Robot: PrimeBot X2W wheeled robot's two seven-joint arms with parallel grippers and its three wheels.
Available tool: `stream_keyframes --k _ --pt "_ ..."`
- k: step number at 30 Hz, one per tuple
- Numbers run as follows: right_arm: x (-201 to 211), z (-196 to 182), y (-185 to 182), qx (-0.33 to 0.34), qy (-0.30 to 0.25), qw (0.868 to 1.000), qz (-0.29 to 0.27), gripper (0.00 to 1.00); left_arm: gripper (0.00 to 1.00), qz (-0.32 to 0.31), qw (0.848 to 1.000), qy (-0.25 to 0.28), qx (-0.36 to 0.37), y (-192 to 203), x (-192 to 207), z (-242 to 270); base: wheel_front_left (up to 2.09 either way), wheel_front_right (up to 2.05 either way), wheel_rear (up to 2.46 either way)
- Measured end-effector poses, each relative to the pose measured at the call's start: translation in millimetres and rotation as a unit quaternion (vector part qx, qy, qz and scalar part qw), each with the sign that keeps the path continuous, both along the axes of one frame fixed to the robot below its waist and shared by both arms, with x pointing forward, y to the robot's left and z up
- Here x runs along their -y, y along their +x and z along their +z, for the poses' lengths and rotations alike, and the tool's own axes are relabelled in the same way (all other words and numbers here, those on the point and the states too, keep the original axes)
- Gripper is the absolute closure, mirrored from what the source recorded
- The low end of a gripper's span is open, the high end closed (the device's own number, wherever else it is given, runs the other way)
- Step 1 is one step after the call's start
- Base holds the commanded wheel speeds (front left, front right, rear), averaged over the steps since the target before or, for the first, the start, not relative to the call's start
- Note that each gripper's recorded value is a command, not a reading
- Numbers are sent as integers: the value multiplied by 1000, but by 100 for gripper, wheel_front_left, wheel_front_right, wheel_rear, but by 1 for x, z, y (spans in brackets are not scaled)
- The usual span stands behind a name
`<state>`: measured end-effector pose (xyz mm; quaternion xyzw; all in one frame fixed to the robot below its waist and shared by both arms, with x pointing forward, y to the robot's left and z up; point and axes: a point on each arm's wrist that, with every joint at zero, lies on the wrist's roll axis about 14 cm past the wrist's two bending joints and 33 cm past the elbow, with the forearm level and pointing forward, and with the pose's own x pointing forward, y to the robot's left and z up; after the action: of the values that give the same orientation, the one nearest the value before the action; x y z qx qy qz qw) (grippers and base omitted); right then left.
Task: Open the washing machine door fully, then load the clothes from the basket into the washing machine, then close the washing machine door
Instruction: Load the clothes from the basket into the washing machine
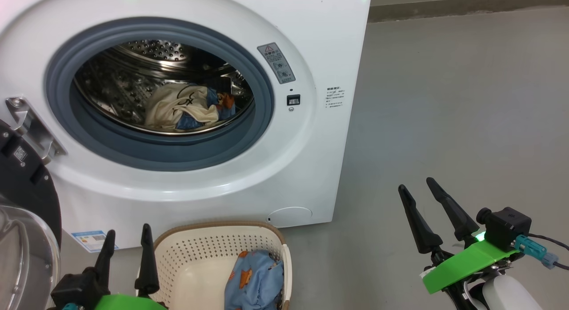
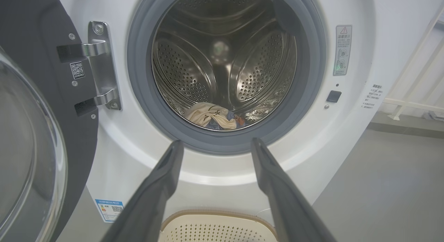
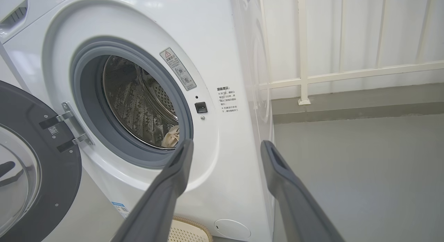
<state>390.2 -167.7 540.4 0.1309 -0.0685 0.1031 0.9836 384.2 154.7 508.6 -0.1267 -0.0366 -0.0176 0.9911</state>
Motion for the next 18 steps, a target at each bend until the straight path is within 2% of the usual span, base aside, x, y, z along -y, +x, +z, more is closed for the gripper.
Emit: stream_keyframes --k 18 --pt "2 -4 1 -6 -2 1000 -2 0 0 -2 1000 -2 -4 2 2 -4 0 0 0"
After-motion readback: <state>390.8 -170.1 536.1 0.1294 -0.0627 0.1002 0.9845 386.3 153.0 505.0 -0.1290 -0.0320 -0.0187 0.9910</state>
